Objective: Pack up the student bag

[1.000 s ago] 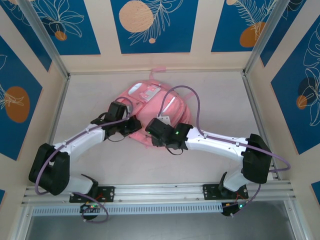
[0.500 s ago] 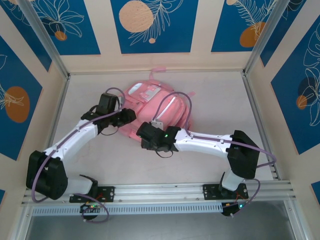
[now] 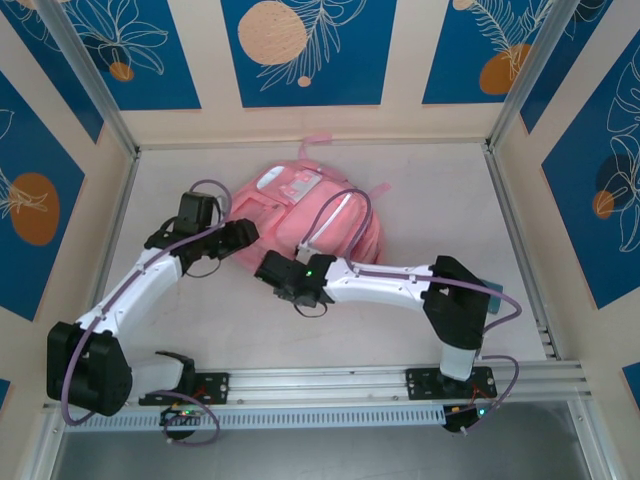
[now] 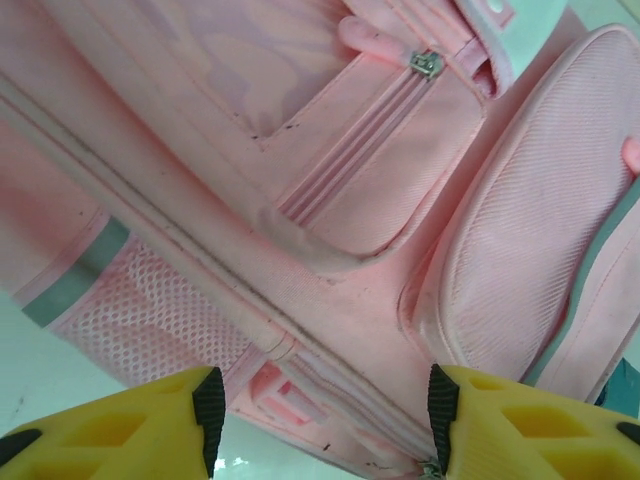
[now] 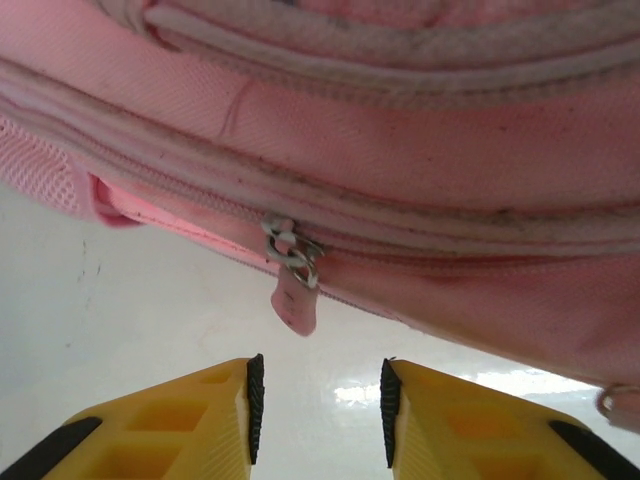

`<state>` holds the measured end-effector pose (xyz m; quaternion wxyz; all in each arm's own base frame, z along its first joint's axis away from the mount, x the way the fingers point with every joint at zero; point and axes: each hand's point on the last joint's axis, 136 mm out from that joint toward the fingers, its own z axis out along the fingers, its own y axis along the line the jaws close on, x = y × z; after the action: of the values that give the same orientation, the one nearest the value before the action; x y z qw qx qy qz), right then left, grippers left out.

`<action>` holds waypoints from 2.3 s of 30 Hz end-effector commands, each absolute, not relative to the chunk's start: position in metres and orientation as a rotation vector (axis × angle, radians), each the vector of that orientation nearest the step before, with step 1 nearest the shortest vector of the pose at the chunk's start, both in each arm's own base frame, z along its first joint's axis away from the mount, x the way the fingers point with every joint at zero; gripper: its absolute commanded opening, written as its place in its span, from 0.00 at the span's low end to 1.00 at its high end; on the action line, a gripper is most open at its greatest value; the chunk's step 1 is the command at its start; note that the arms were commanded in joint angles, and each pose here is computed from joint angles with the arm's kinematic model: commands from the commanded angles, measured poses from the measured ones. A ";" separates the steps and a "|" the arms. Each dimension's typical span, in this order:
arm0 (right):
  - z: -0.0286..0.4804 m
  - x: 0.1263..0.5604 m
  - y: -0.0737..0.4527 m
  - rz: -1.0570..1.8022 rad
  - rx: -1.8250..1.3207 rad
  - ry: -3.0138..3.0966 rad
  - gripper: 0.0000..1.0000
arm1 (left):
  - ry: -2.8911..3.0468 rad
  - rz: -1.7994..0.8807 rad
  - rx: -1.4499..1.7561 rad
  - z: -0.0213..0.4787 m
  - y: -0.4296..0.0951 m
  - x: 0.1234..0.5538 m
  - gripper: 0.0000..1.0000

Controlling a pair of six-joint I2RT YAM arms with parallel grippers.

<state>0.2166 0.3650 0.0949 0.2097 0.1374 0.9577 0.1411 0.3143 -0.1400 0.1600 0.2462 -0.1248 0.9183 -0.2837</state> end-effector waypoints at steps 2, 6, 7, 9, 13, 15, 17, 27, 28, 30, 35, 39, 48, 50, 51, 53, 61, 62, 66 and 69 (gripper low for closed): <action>0.093 0.228 0.364 0.319 0.468 2.619 0.37 | 2.503 -0.777 -0.338 0.162 -0.134 0.309 0.59; 0.090 0.233 0.360 0.313 0.484 2.603 0.36 | 2.499 -0.781 -0.345 0.162 -0.133 0.308 0.61; 0.090 0.235 0.360 0.313 0.487 2.600 0.36 | 2.498 -0.782 -0.346 0.162 -0.133 0.308 0.61; 0.089 0.238 0.361 0.308 0.474 2.595 0.34 | 2.497 -0.785 -0.348 0.163 -0.133 0.307 0.62; 0.090 0.243 0.354 0.264 0.485 2.558 0.28 | 2.503 -0.792 -0.362 0.162 -0.133 0.304 0.63; 0.091 0.245 0.351 0.246 0.484 2.540 0.27 | 2.505 -0.802 -0.373 0.160 -0.133 0.302 0.64; 0.093 0.249 0.353 0.246 0.464 2.524 0.28 | 2.503 -0.805 -0.385 0.159 -0.133 0.300 0.65; 0.091 0.258 0.360 0.233 0.367 2.515 0.19 | 2.512 -0.830 -0.395 0.154 -0.133 0.291 0.68; 0.092 0.257 0.359 0.229 0.361 2.516 0.15 | 2.511 -0.838 -0.395 0.153 -0.134 0.290 0.68; 0.096 0.256 0.361 0.227 0.328 2.517 0.08 | 2.514 -0.867 -0.399 0.152 -0.137 0.288 0.68; 0.118 0.245 0.371 0.252 0.164 2.528 0.00 | 2.508 -1.038 -0.417 0.145 -0.155 0.281 0.69; 0.134 0.237 0.377 0.307 0.059 2.549 0.00 | 2.480 -1.174 -0.412 0.142 -0.175 0.280 0.70; 0.145 0.224 0.376 0.373 -0.025 2.618 0.00 | 2.450 -1.239 -0.444 0.134 -0.200 0.292 0.62; 0.142 0.221 0.375 0.375 -0.030 2.642 0.00 | 2.447 -1.228 -0.468 0.130 -0.203 0.295 0.56; 0.141 0.222 0.374 0.370 -0.028 2.649 0.00 | 2.446 -1.217 -0.484 0.128 -0.203 0.297 0.52; 0.138 0.221 0.371 0.342 -0.026 2.662 0.00 | 2.445 -1.192 -0.512 0.124 -0.201 0.300 0.43; 0.122 0.223 0.334 0.015 -0.013 2.680 0.00 | 2.465 -1.061 -0.525 0.112 -0.190 0.305 0.00; 0.122 0.223 0.328 -0.023 -0.007 2.675 0.00 | 2.469 -1.047 -0.519 0.111 -0.189 0.305 0.00; 0.128 0.218 0.296 -0.203 0.016 2.657 0.00 | 2.480 -0.990 -0.510 0.106 -0.183 0.306 0.00; 0.136 0.212 0.270 -0.307 0.036 2.644 0.00 | 2.488 -0.960 -0.501 0.106 -0.181 0.307 0.00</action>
<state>0.2183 0.3190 0.1149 0.2219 0.0009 0.9747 -0.0256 0.2987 -0.1949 0.1128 0.1850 -0.1839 0.8818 -0.3930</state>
